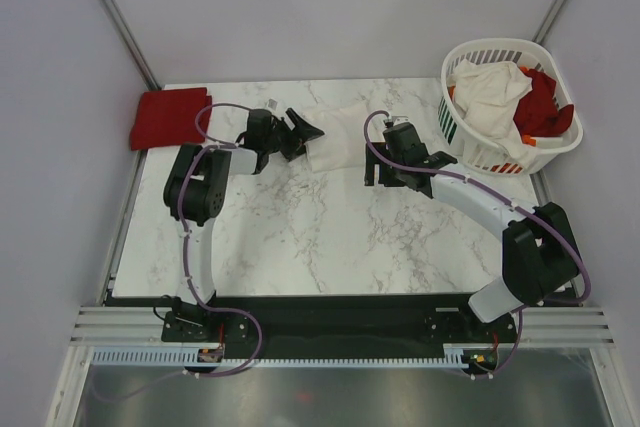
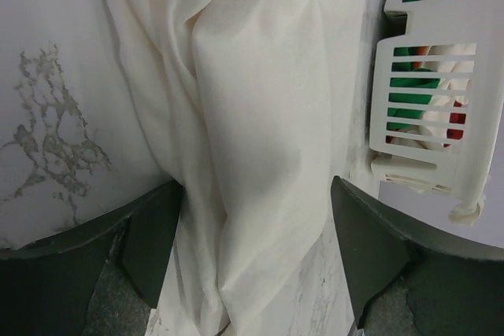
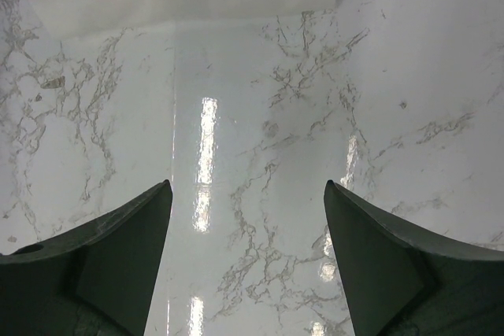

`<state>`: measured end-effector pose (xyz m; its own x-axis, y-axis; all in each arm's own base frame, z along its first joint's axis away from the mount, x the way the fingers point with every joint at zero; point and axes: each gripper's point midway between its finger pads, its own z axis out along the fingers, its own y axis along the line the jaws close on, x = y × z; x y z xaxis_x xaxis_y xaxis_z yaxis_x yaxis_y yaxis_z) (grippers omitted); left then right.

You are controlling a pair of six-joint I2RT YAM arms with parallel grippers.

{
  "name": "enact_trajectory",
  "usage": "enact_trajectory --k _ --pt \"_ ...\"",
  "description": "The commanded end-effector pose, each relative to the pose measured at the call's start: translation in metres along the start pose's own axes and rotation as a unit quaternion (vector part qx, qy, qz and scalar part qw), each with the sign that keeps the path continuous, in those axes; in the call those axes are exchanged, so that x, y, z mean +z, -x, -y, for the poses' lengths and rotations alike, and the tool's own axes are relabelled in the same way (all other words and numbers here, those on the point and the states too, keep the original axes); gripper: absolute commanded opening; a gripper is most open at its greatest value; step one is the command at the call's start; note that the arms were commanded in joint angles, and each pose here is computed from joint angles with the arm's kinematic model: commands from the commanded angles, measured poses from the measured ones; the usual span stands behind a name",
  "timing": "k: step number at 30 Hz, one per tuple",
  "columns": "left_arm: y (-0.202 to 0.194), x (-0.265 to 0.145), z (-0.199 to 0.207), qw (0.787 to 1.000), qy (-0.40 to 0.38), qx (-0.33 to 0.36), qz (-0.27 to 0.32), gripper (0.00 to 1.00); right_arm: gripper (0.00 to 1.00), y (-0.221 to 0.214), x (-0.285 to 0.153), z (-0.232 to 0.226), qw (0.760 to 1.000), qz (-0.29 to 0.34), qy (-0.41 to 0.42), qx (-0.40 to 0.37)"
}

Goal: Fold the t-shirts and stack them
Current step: Neatly place the folded tshirt to the corner

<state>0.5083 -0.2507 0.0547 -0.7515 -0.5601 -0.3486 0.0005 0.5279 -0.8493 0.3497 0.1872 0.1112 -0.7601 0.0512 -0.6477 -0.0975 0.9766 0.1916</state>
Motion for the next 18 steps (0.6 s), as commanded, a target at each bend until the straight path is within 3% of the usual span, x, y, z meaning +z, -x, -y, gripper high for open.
enact_trajectory --k 1,7,12,13,14,15,16,18 --pt "-0.005 -0.004 -0.016 1.000 0.023 -0.018 -0.005 0.84 0.86 0.005 -0.004 -0.006 1.000 0.009 0.014 -0.007" --pt "-0.001 -0.003 -0.025 0.998 0.061 0.012 -0.011 0.70 0.87 0.003 -0.002 -0.007 1.000 0.004 0.015 -0.007" --pt "0.013 0.017 0.006 0.999 0.028 0.035 -0.001 0.70 0.86 0.003 -0.001 -0.007 1.000 0.003 0.016 -0.007" --pt "-0.003 0.008 -0.039 0.991 0.124 0.039 -0.027 0.44 0.86 0.003 0.000 -0.008 1.000 0.003 0.016 -0.007" --pt "0.000 0.012 -0.041 0.991 0.127 0.040 -0.027 0.35 0.86 0.003 0.000 -0.007 1.000 0.002 0.016 -0.007" --pt "0.001 0.014 -0.041 0.990 0.129 0.042 -0.027 0.18 0.86 0.002 0.001 -0.007 1.000 0.001 0.016 -0.007" --pt "0.000 0.014 -0.044 0.989 0.137 0.042 -0.031 0.08 0.86 0.002 0.000 -0.006 1.000 0.002 0.014 -0.008" --pt "0.008 0.020 -0.041 0.988 0.139 0.055 -0.029 0.02 0.86 0.002 0.000 -0.007 1.000 0.001 0.016 -0.008"
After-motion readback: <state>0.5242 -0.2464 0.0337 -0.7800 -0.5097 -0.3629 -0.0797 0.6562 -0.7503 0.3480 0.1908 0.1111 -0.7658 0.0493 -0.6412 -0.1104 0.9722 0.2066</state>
